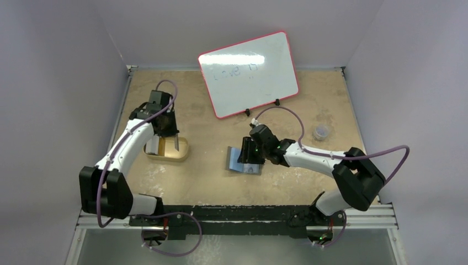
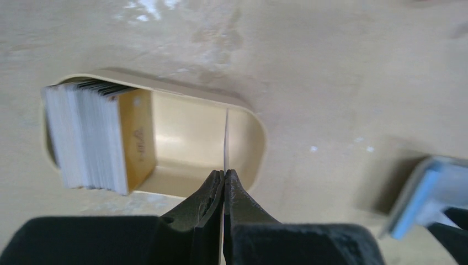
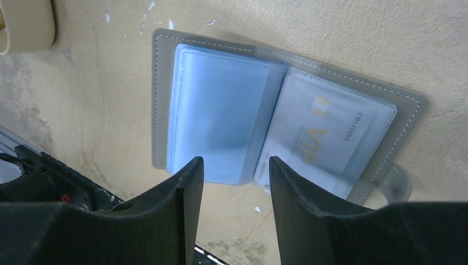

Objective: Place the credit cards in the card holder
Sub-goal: Pick up the credit card from the storage box, then insert the credit card into the card holder.

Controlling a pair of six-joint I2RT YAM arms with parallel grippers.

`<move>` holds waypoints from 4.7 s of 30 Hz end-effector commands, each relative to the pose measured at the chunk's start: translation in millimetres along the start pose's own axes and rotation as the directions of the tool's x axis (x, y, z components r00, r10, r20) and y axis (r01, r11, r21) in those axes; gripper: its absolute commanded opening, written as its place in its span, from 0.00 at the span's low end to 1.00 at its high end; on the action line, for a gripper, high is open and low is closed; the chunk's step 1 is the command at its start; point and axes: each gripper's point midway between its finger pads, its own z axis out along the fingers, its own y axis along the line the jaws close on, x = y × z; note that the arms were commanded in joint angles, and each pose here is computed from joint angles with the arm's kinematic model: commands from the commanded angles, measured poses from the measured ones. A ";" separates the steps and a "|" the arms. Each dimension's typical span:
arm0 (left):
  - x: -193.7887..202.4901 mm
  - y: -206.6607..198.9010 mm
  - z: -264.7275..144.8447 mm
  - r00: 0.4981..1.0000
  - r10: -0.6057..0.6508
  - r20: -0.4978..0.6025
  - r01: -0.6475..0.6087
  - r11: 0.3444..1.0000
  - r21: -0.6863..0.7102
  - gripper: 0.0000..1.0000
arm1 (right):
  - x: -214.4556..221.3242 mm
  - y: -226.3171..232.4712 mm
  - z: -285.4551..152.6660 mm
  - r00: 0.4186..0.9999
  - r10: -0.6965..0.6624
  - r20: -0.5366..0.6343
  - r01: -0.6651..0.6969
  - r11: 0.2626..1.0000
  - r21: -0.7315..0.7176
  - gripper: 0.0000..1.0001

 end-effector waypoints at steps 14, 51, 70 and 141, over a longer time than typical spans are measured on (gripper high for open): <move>-1.5 -169.5 -84.5 0.968 -0.252 -0.009 0.173 0.639 0.749 0.00 | -21.5 -8.4 -23.6 0.997 0.011 0.073 -0.012 1.000 0.001 0.38; 136.7 -244.4 35.4 0.972 0.038 -0.232 0.139 0.703 0.697 0.00 | -8.2 -67.4 -7.3 0.998 0.054 0.043 -0.058 0.993 0.099 0.24; 129.3 -244.0 53.4 0.981 0.047 -0.188 0.091 0.746 0.660 0.00 | -1.4 -68.6 -5.9 0.998 0.064 0.030 -0.066 0.994 0.089 0.23; 112.5 -253.4 34.6 0.999 0.014 -0.042 0.015 0.785 0.620 0.33 | -4.9 -60.0 -20.3 0.991 0.118 0.059 -0.122 0.991 0.055 0.28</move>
